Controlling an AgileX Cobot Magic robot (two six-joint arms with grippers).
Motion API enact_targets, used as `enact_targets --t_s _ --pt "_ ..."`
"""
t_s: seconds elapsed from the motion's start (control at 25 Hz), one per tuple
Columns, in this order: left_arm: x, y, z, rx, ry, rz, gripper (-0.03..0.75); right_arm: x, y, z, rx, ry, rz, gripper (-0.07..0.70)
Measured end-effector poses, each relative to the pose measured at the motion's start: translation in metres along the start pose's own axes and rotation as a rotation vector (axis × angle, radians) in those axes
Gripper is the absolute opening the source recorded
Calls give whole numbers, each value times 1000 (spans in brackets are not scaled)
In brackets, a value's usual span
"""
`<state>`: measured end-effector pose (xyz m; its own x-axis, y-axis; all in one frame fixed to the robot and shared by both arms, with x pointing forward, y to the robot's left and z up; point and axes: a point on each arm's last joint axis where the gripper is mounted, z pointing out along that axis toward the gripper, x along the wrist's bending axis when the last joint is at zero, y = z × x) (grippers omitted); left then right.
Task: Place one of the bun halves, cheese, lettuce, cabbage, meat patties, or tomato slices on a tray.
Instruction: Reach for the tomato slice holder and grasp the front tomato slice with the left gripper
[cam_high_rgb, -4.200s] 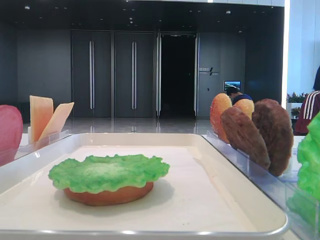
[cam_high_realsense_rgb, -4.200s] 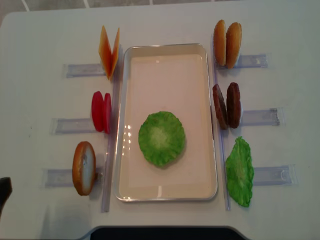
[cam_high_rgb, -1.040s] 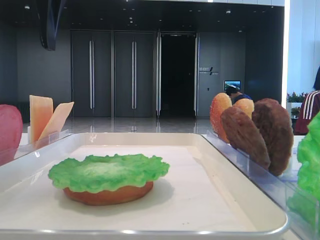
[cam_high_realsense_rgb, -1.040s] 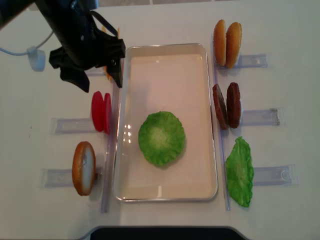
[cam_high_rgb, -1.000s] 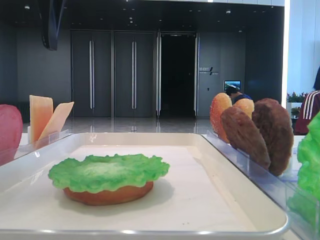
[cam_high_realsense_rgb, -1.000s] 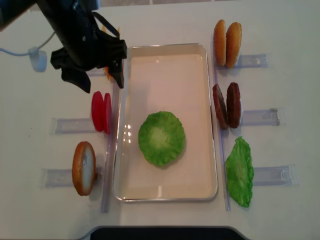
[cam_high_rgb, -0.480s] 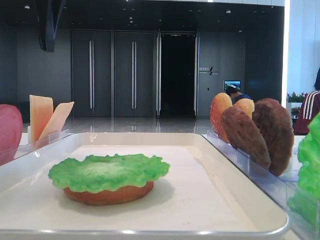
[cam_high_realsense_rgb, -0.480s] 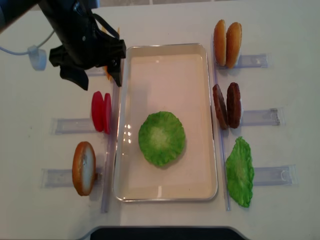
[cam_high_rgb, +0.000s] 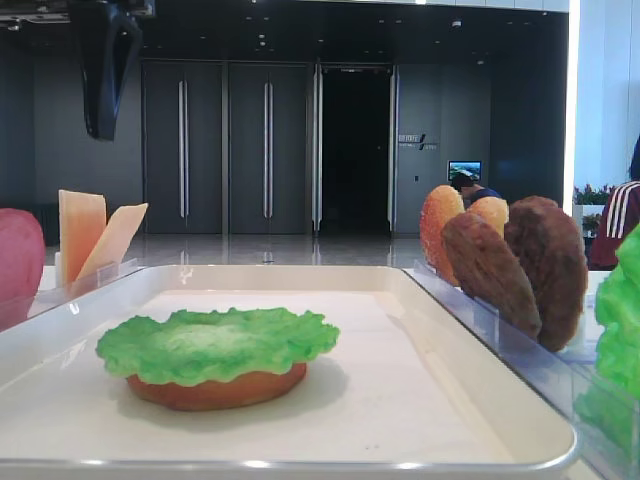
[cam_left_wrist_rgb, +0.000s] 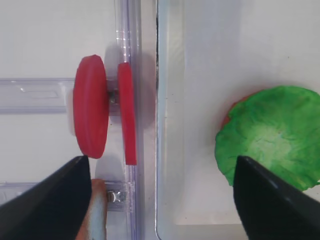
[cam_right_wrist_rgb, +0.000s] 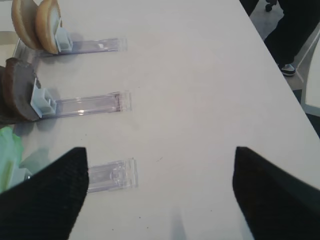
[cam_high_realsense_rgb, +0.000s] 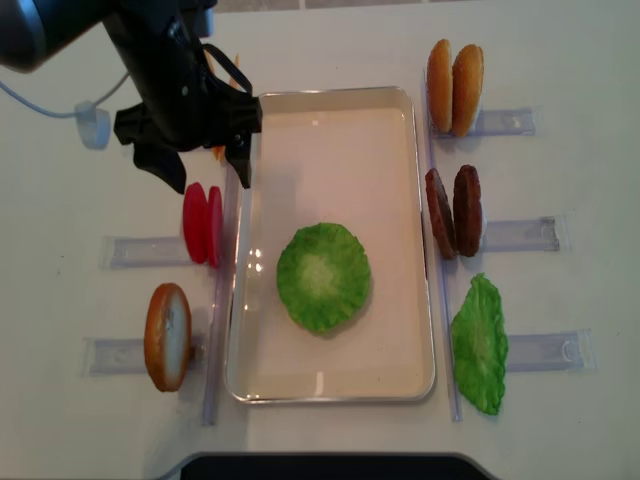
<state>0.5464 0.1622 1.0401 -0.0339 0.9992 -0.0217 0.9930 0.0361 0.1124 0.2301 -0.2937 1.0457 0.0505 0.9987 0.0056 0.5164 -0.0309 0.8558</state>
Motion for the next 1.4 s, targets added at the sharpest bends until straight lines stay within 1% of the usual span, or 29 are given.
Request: enact_targets --t_s 0.2,0.44,0.56,0.84,1.4 --pt "-1 1 6 15 7 1 692 0 0 0 0 0 0 587" --pt "-3 4 19 52 24 2 692 0 0 0 0 0 0 587" --pt "-6 4 24 62 35 12 692 0 0 0 0 0 0 587" --pt "-8 6 39 97 60 18 692 0 0 0 0 0 0 587" --pt "-9 9 54 125 83 24 692 0 0 0 0 0 0 587"
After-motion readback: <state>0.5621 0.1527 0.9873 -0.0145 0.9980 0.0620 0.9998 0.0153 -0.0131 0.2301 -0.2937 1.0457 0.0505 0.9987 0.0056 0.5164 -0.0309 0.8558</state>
